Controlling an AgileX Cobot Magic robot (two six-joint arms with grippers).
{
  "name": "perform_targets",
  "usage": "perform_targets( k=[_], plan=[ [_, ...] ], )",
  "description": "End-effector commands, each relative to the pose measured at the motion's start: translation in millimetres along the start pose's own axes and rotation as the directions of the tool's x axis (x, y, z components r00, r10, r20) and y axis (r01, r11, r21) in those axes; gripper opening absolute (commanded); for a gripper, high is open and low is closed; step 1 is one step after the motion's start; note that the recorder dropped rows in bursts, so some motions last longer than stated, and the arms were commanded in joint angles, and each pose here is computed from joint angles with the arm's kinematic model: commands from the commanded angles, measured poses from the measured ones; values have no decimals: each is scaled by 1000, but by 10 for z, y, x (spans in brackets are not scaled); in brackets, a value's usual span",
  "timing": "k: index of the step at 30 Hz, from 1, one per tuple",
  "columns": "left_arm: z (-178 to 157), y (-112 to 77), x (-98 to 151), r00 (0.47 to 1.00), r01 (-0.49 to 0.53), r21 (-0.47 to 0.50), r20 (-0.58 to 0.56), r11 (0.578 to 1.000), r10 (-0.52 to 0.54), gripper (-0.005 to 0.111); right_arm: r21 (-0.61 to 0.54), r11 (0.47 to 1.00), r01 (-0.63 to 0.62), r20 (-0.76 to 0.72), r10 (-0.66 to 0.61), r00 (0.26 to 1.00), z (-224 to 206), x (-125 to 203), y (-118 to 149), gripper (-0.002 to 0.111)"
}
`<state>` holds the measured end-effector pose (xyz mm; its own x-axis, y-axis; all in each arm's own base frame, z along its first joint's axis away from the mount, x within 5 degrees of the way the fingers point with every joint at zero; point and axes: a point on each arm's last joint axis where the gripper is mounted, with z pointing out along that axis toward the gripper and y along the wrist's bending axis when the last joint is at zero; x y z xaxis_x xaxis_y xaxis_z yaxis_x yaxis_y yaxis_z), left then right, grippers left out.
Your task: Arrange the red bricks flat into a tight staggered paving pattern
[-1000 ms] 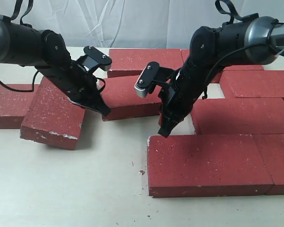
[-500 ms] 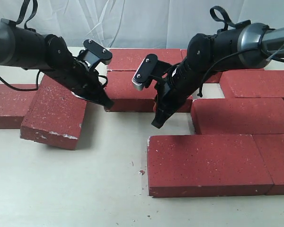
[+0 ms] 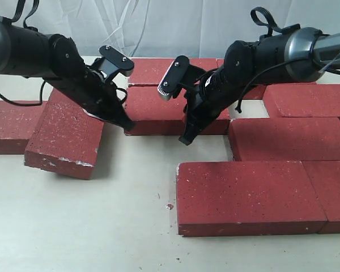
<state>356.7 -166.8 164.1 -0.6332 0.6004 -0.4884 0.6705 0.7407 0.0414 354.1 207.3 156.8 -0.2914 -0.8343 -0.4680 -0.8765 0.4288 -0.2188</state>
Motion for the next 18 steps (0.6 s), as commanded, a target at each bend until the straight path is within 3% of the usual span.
perform_targets(
  k=[1, 9, 18],
  plan=[
    [-124, -9, -42, 1000, -11, -2, 13, 1000, 11, 0, -22, 1000, -14, -10, 13, 1000, -111, -5, 6, -1],
    [-21, -30, 61, 997, -3, 28, -75, 1000, 5, 0, -210, 978, -5, -164, -30, 986, -325, 99, 173, -1],
    [11, -12, 45, 999, -5, 10, -48, 1000, 6, 0, -134, 989, 55, -165, -77, 983, -37, 169, 101, -1]
  ],
)
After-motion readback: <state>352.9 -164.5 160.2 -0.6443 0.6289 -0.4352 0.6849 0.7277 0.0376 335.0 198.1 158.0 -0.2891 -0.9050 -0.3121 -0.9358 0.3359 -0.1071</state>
